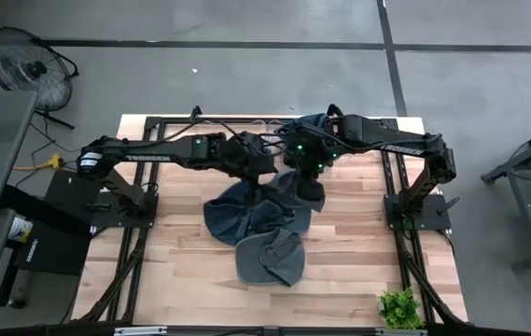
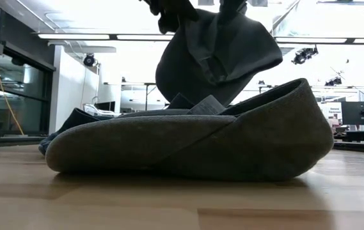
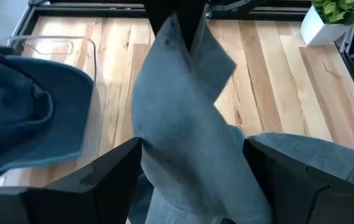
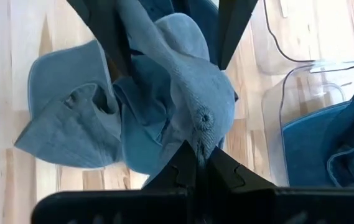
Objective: Pick & Place hat
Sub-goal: Put the gray cap into the left transparent bin
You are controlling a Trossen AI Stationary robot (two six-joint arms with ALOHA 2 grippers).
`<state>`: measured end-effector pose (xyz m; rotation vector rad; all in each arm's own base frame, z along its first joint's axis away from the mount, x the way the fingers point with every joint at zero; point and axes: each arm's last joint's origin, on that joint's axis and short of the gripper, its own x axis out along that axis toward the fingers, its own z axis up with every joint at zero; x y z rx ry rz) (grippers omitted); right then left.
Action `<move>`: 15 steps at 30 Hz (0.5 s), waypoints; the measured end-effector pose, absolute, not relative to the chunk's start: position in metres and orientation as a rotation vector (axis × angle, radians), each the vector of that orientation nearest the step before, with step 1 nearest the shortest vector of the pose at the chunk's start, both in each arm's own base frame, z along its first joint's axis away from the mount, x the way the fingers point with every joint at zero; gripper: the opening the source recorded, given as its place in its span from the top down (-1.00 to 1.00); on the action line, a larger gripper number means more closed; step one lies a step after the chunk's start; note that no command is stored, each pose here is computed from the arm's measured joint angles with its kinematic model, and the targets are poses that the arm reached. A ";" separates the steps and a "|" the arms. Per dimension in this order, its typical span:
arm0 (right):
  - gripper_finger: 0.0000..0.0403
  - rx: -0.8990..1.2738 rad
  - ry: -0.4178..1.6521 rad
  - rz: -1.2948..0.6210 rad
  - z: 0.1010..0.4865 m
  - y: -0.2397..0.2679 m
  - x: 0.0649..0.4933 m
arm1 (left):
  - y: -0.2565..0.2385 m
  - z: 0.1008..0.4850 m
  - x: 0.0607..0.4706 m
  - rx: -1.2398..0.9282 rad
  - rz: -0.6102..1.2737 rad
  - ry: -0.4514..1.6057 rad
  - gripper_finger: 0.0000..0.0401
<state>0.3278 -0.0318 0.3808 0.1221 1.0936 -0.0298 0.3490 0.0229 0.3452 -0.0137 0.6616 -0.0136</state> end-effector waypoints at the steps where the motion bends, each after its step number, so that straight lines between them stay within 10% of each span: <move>1: 1.00 0.118 1.094 -0.027 0.381 -0.032 0.328 | 0.023 0.345 0.349 -0.022 -0.011 0.664 -0.38; 7: 1.00 0.080 1.113 -0.002 0.382 -0.031 0.324 | 0.023 0.342 0.347 -0.077 0.010 0.703 -0.16; 15: 0.99 0.041 1.130 0.046 0.382 -0.031 0.321 | 0.023 0.343 0.348 -0.079 0.021 0.688 0.61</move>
